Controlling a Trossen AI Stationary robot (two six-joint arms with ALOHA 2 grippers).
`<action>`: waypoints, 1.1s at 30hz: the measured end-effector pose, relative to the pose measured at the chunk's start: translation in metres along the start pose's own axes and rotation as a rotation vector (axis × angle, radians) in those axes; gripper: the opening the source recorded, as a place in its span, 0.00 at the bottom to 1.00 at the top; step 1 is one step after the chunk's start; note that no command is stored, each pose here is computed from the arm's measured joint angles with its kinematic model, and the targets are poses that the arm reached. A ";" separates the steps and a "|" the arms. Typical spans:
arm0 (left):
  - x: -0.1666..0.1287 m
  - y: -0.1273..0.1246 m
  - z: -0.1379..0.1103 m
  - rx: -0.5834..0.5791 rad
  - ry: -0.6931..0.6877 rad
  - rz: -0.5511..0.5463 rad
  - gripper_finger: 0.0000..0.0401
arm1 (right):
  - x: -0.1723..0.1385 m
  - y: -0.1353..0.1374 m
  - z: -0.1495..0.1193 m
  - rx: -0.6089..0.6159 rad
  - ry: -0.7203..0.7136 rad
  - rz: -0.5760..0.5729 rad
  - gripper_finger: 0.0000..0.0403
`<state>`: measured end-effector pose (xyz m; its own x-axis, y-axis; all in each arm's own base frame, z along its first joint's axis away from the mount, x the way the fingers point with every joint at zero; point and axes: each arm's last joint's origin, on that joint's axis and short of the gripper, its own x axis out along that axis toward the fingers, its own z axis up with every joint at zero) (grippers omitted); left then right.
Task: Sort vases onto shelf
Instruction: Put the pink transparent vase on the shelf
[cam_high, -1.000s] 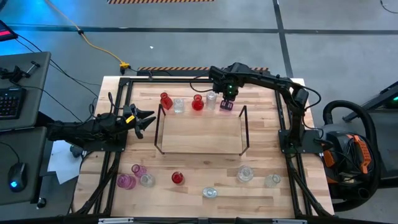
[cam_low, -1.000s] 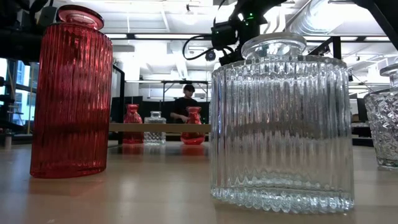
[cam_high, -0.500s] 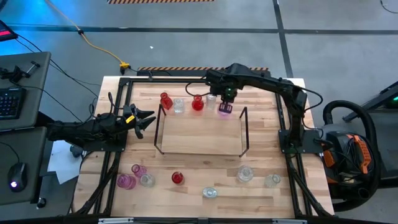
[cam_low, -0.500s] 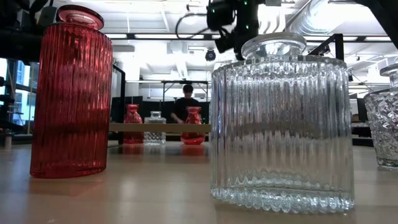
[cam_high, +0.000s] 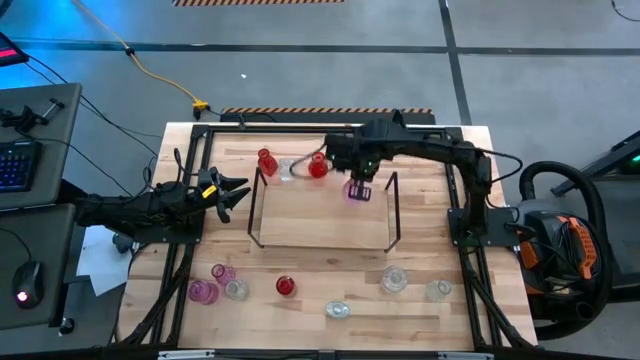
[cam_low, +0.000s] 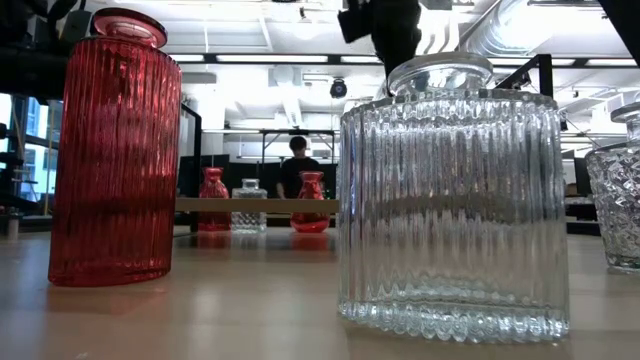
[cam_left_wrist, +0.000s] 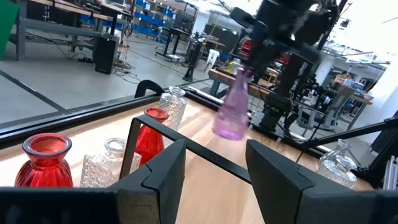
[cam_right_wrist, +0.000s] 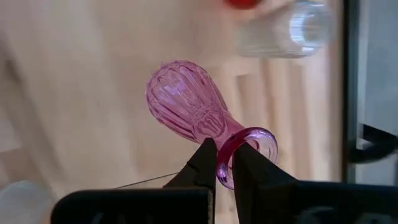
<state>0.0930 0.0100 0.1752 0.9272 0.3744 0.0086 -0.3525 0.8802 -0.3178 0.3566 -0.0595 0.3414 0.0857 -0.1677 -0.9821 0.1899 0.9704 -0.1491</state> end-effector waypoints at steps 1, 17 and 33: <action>0.000 0.000 0.000 0.000 0.001 -0.001 0.40 | -0.001 0.006 0.000 -0.010 0.001 0.003 0.01; 0.000 0.000 0.000 0.000 0.000 0.000 0.40 | -0.005 0.031 -0.002 0.015 -0.024 -0.082 0.01; 0.000 0.000 0.000 0.000 0.000 0.000 0.40 | -0.065 0.005 -0.100 0.256 -0.174 -0.144 0.01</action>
<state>0.0930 0.0100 0.1752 0.9273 0.3743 0.0083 -0.3524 0.8801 -0.3181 0.2538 -0.0263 0.3927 0.2018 -0.3483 -0.9154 0.4497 0.8633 -0.2293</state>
